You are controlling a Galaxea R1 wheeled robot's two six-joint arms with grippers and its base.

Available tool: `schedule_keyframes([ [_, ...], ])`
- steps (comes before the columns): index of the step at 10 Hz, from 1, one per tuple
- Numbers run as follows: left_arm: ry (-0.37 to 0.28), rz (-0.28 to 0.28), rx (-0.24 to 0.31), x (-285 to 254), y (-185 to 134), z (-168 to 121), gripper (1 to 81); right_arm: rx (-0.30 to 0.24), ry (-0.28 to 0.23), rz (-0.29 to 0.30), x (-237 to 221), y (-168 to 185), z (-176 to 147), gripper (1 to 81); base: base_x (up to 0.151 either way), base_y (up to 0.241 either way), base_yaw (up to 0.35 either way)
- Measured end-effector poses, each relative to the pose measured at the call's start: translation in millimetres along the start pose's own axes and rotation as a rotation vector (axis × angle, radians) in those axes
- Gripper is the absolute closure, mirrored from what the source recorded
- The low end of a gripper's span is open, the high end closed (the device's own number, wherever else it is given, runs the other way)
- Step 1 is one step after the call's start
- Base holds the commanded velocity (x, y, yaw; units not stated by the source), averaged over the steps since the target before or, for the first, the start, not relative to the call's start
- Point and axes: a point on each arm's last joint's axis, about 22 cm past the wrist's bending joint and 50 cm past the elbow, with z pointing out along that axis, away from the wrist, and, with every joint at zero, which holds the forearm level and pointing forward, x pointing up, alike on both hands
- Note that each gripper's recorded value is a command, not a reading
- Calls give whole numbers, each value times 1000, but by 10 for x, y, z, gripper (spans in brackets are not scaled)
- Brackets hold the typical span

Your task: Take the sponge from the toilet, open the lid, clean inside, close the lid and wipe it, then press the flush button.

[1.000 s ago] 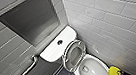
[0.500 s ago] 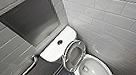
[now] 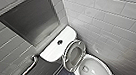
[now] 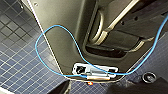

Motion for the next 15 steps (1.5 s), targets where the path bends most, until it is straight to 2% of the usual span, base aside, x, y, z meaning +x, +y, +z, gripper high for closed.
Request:
schedule_keyframes([
  [1,0,-1,1,-1,-3,-2,10,19,6,-41,333,-349,85,811,0,0,0],
  [3,0,-1,0,0,-3,-2,10,73,65,-159,1170,-1224,171,811,0,0,0],
  [4,0,0,3,0,-22,-7,10,81,73,-202,1390,-1553,220,811,0,0,0],
  [6,4,-7,7,-5,-51,-18,10,79,20,-245,1308,-1933,429,811,0,0,0],
  [8,24,-53,17,-66,-97,-52,10,74,-12,-291,1322,-2219,677,811,0,0,0],
  [11,67,-155,36,-218,-170,-121,10,153,-70,-384,1140,-3113,1170,811,0,0,0],
  [13,90,-210,45,-311,-191,-152,10,139,-96,-397,1062,-3177,1407,811,0,0,0],
  [14,89,-221,46,-359,-186,-156,10,126,-91,-388,1058,-3102,1489,811,0,0,0],
  [15,84,-224,46,-394,-174,-156,10,135,-82,-374,1017,-3051,1552,811,0,0,0],
])
